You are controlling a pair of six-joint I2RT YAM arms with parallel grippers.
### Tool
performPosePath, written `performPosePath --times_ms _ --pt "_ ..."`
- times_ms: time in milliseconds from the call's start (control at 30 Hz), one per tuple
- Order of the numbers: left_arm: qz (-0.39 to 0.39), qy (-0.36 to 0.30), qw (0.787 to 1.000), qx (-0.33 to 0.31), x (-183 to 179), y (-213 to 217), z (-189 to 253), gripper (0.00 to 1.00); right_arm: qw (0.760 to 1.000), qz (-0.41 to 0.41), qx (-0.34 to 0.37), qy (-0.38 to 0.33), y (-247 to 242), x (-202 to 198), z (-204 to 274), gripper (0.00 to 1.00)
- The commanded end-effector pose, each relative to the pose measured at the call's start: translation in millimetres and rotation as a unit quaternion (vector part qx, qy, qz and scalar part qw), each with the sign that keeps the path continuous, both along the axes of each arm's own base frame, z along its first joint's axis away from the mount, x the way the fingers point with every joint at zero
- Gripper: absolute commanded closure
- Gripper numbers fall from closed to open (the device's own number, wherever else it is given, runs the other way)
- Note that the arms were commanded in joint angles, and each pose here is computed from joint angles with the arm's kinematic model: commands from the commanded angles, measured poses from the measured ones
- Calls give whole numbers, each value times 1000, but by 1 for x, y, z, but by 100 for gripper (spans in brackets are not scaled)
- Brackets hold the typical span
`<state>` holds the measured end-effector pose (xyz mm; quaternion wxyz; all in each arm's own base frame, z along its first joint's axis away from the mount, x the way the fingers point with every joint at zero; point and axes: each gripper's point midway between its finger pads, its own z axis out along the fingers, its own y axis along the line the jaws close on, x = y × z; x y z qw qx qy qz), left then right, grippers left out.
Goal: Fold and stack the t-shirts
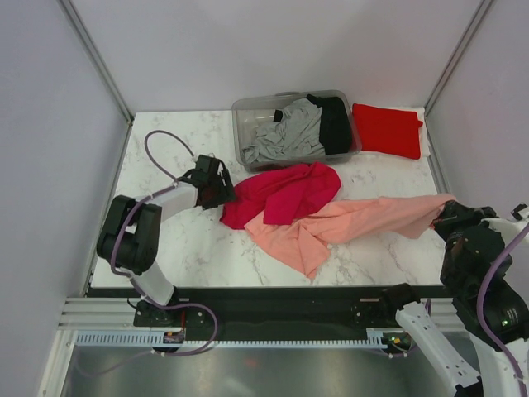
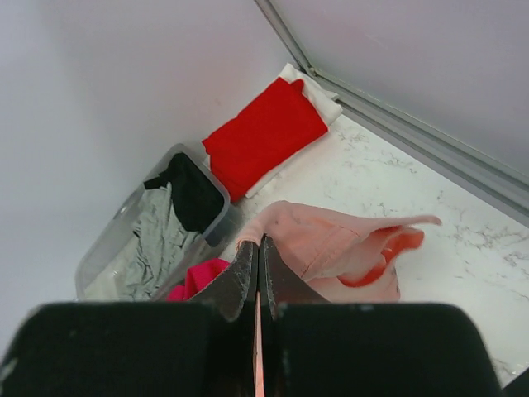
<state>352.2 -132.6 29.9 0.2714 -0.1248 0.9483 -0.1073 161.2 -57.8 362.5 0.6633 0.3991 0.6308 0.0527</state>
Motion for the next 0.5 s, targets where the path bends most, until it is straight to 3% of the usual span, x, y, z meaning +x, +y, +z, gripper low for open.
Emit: performPosePath --times_ms 0,33,67,133,233,333,367,467 --pt "-16 -39 997 -61 28 -38 11 27 999 -14 -21 22 -5 1 -8 100" --pt "-22 -31 997 -73 25 -44 6 34 999 -12 -21 26 -4 3 -11 100" --pt "-23 -29 996 -84 24 -48 6 53 999 -11 -21 29 -3 4 -12 100" --pt "-37 -46 993 -107 21 -56 15 79 999 -6 -20 35 0 7 -17 100" --pt "-50 -83 988 -123 14 -57 49 98 999 -3 -17 39 2 8 -23 100" --pt "-34 -121 985 -119 0 -44 87 98 999 -2 -16 41 2 8 -27 100" --pt "-28 -167 977 -125 -1 -39 124 98 999 -1 -16 41 2 9 -29 100" --pt "2 -226 970 -90 -1 -15 177 98 999 2 -10 43 5 12 -33 100"
